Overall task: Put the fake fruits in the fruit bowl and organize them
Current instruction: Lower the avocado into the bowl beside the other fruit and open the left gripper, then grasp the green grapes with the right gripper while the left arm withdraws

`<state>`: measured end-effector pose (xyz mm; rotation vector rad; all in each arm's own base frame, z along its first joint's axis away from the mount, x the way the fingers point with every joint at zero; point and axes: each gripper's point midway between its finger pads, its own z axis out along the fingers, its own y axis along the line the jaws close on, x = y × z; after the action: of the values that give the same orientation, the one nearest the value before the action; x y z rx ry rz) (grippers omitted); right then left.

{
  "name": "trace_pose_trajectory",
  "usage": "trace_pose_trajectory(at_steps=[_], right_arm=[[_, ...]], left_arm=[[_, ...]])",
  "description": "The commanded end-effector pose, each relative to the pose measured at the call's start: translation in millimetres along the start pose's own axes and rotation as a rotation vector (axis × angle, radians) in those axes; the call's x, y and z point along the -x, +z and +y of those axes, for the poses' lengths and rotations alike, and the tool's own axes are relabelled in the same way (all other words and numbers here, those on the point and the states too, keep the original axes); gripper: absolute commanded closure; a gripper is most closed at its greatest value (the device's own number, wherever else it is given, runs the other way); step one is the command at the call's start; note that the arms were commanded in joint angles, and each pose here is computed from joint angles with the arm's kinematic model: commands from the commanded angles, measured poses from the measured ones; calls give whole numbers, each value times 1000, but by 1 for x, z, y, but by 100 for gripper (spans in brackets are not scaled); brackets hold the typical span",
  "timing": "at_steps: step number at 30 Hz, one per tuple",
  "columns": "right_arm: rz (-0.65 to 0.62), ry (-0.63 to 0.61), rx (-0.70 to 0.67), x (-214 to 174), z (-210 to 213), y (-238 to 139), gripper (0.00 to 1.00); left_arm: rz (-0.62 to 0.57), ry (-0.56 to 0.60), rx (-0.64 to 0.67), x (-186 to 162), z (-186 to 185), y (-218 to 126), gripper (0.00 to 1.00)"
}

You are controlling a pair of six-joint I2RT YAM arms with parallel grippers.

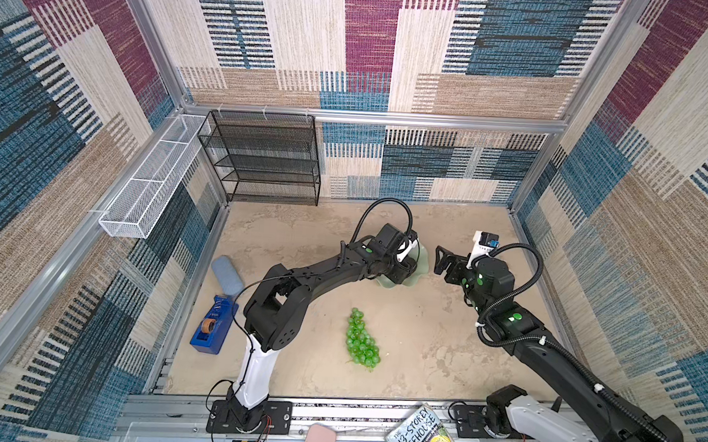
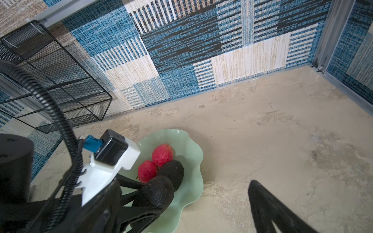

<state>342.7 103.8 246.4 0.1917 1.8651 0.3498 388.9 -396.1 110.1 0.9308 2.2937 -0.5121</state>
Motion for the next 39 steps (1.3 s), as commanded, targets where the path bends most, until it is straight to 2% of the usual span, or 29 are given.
trace_pose_trajectory(at_steps=[1, 8, 11, 17, 21, 25, 28, 31, 35, 39], right_arm=[[-2, 11, 22, 1, 4, 2, 0], [3, 10, 28, -1, 5, 7, 0], [5, 6, 29, -1, 6, 7, 0], [21, -41, 45, -6, 8, 8, 0], [57, -78, 68, -16, 10, 8, 1], [139, -141, 199, -37, 30, 8, 4], [244, -184, 305, -69, 53, 6, 6], [313, -256, 391, -110, 89, -8, 5], [406, -274, 560, -161, 135, -34, 5], [444, -333, 652, -199, 160, -54, 4]], left_arm=[[10, 25, 3, 1, 2, 10, 51], [36, 12, -3, -3, 3, 25, 44], [47, 8, 3, -3, 5, 26, 37], [5, -11, -7, 14, 4, 10, 26], [-46, -47, 2, 31, 10, -11, 24], [-142, -150, 53, 47, 38, -45, 24], [-279, -248, 107, 52, 69, -88, 24], [-412, -322, 178, 42, 96, -135, 23], [-506, -409, 352, 0, 134, -187, 21], [-519, -527, 511, -61, 168, -217, 15]])
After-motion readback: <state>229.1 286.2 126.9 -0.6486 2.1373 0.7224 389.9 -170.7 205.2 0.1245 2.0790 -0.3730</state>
